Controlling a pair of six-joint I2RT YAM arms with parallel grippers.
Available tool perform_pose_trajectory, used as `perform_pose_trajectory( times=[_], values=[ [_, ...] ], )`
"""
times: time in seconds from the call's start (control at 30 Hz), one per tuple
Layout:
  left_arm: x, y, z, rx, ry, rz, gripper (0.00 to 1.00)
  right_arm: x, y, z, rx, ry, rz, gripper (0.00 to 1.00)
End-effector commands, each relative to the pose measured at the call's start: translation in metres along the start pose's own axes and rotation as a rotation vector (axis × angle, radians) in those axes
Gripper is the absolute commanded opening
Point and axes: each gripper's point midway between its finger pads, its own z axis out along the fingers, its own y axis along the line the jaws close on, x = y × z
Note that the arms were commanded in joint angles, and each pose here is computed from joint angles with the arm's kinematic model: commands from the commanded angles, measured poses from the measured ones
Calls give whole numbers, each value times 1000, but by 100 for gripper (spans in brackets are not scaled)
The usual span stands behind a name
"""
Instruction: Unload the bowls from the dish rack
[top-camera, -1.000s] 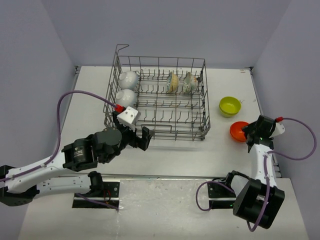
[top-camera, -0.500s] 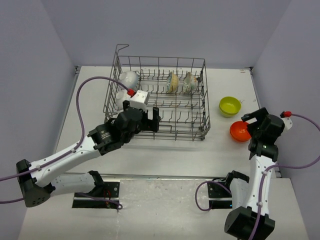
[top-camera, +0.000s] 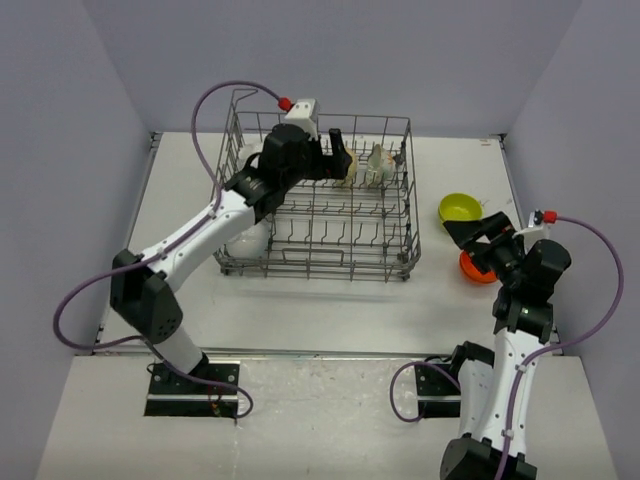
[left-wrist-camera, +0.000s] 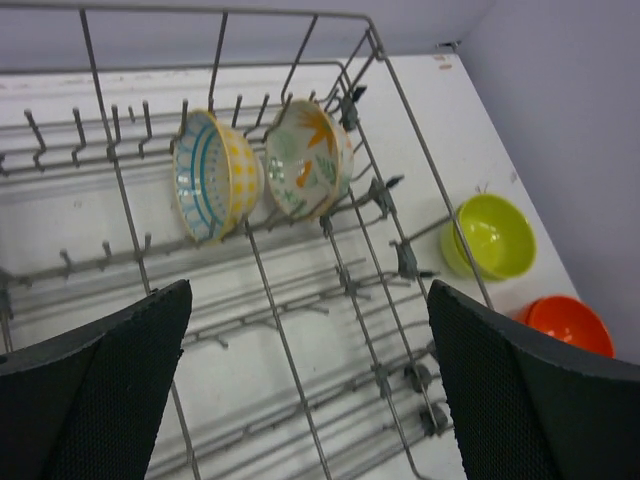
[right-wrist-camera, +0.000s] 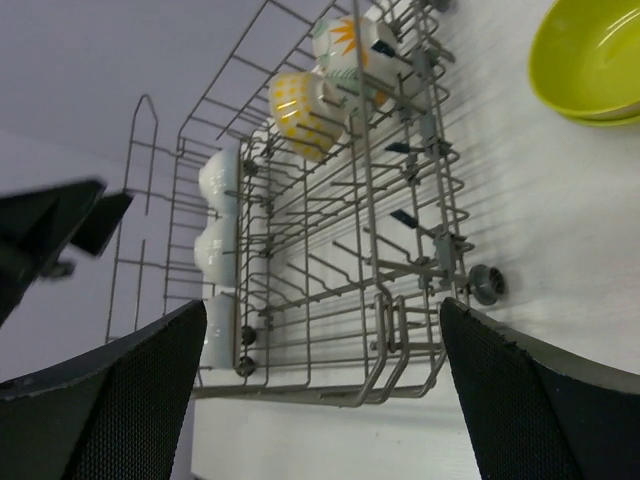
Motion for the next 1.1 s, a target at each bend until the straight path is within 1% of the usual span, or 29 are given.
perform_pose_trajectory(
  times=[0.0, 0.03, 0.07, 0.1, 0.13, 0.17, 0.23, 0.27, 0.3, 0.33, 0.37, 0.4, 0.43, 0.47, 0.5, 0.57, 0.6, 0.63, 0.67, 0.7, 0.73, 0.77, 0.9, 0.93, 1.07],
  values=[
    [-15, -9, 52, 102, 49, -11, 100, 11, 36, -15, -159, 49, -51, 99],
    [-13, -2, 65, 86, 71, -3, 100, 12, 40, -18, -171, 54, -60, 99],
    [-28, -1, 69, 69, 73, -3, 100, 13, 44, -20, -182, 56, -67, 99],
    [-13, 17, 89, 8, 111, 5, 100, 16, 51, -23, -205, 63, -83, 99],
    [-13, 25, 95, -31, 111, 33, 100, 18, 55, -25, -217, 75, -90, 99],
    [-23, 27, 99, -37, 87, 45, 100, 20, 61, -27, -234, 83, -106, 99],
    [-12, 38, 119, -45, 112, 59, 99, 24, 65, -29, -250, 99, -118, 99],
    [-24, 36, 122, -28, 96, 58, 98, 25, 66, -29, -256, 105, -123, 99],
    [-10, 46, 136, -3, 140, 46, 98, 27, 69, -29, -268, 118, -133, 99],
    [-9, 50, 142, 11, 148, 38, 97, 28, 70, -29, -271, 125, -136, 99],
    [-17, 56, 146, 35, 139, 26, 95, 31, 72, -29, -277, 135, -147, 99],
    [-2, 53, 154, 105, 181, 5, 94, 32, 73, -29, -280, 138, -152, 99],
    [-4, 54, 159, 137, 172, -8, 91, 33, 73, -29, -283, 143, -159, 99],
    [-2, 54, 160, 195, 190, -24, 89, 35, 74, -30, -287, 148, -165, 99],
    [7, 57, 166, 213, 210, -49, 88, 35, 75, -30, -286, 150, -166, 99],
    [9, 69, 173, 212, 213, -91, 84, 35, 77, -31, -283, 151, -168, 99],
    [20, 72, 178, 224, 239, -123, 81, 34, 79, -32, -285, 153, -168, 99],
    [21, 76, 181, 233, 239, -137, 79, 35, 79, -31, -287, 159, -169, 99],
    [30, 74, 184, 265, 260, -146, 76, 34, 82, -32, -292, 157, -172, 99],
    [30, 72, 187, 281, 253, -152, 71, 34, 83, -32, -294, 158, -175, 99],
    [31, 70, 188, 297, 252, -159, 69, 35, 84, -32, -298, 166, -179, 99],
    [36, 65, 189, 336, 267, -167, 69, 34, 84, -32, -297, 164, -180, 99],
    [35, 56, 192, 397, 249, -202, 69, 37, 82, -30, -293, 174, -186, 99],
    [39, 57, 193, 396, 254, -210, 68, 37, 81, -30, -290, 174, -191, 99],
    [38, 56, 192, 401, 235, -231, 68, 38, 79, -28, -286, 173, -194, 99]
  ],
)
